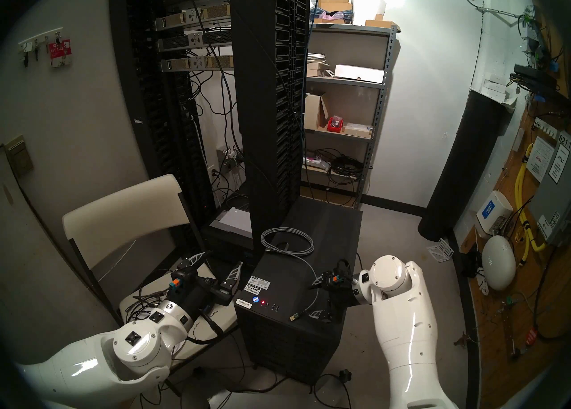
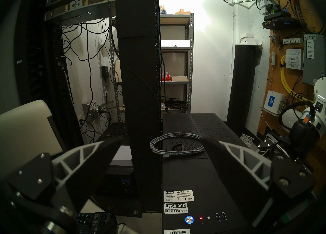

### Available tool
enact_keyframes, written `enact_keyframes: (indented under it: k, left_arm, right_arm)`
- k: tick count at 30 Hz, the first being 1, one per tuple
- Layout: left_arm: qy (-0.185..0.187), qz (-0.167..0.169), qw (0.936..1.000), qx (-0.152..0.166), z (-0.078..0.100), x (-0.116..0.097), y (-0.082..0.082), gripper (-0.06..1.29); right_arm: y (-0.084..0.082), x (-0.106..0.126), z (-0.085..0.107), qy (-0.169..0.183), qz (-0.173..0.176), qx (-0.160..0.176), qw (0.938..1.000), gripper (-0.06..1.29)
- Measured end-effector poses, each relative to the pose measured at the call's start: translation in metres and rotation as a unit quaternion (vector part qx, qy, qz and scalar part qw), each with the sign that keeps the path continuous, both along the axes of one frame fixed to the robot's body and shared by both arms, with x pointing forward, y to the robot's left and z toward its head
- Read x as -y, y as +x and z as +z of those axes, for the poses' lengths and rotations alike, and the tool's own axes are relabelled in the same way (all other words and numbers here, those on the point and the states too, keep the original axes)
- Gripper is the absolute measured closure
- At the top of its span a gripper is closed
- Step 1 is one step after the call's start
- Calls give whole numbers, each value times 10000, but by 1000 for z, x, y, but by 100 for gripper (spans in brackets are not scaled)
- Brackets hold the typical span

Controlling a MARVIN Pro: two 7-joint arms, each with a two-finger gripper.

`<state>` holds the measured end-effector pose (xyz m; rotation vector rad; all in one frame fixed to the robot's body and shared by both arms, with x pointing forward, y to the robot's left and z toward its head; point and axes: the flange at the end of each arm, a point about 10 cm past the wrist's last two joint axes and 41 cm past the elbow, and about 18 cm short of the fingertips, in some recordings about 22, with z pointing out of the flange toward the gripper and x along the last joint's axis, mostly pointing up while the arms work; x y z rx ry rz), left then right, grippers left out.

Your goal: Insert the cable into the workstation's USB slot

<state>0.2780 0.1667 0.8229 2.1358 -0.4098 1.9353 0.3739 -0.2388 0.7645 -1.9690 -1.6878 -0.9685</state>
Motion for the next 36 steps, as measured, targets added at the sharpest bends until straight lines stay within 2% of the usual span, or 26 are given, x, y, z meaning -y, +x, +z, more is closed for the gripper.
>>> enact_keyframes:
  k: [7,11,18,20,24,25,27,28,32,33,34,36]
  left_arm:
    - [0,0,10000,0,0,0,0,-2]
    - [0,0,10000,0,0,0,0,-2]
    - [1,0,10000,0,0,0,0,-2]
    - [1,0,10000,0,0,0,0,-2]
    - [1,0,10000,0,0,0,0,-2]
    - [1,0,10000,0,0,0,0,-2]
    - [1,0,10000,0,0,0,0,-2]
    - [1,0,10000,0,0,0,0,-2]
    - [1,0,10000,0,0,0,0,-2]
    - [1,0,10000,0,0,0,0,-2]
    - [1,0,10000,0,0,0,0,-2]
    - [1,0,10000,0,0,0,0,-2]
  right_arm:
    - [-15,10,6,585,-546,-112,9967,11]
    - [-26,11,1,958,-879,-321,9910,12]
    - [-44,12,-11,1611,-1409,-756,9739,15]
    - [-49,13,-13,1853,-1591,-896,9656,18]
    - [-54,16,-17,2132,-1856,-1101,9529,24]
    - [-55,16,-17,2175,-1905,-1139,9505,25]
    - [-55,16,-17,2175,-1905,-1139,9505,25]
    - [-60,20,-21,2371,-2144,-1350,9379,29]
    - [-60,20,-21,2371,-2144,-1350,9379,29]
    - [-61,21,-22,2474,-2226,-1402,9325,34]
    - [-61,21,-22,2495,-2245,-1412,9313,34]
    - [-61,25,-25,2602,-2359,-1481,9245,33]
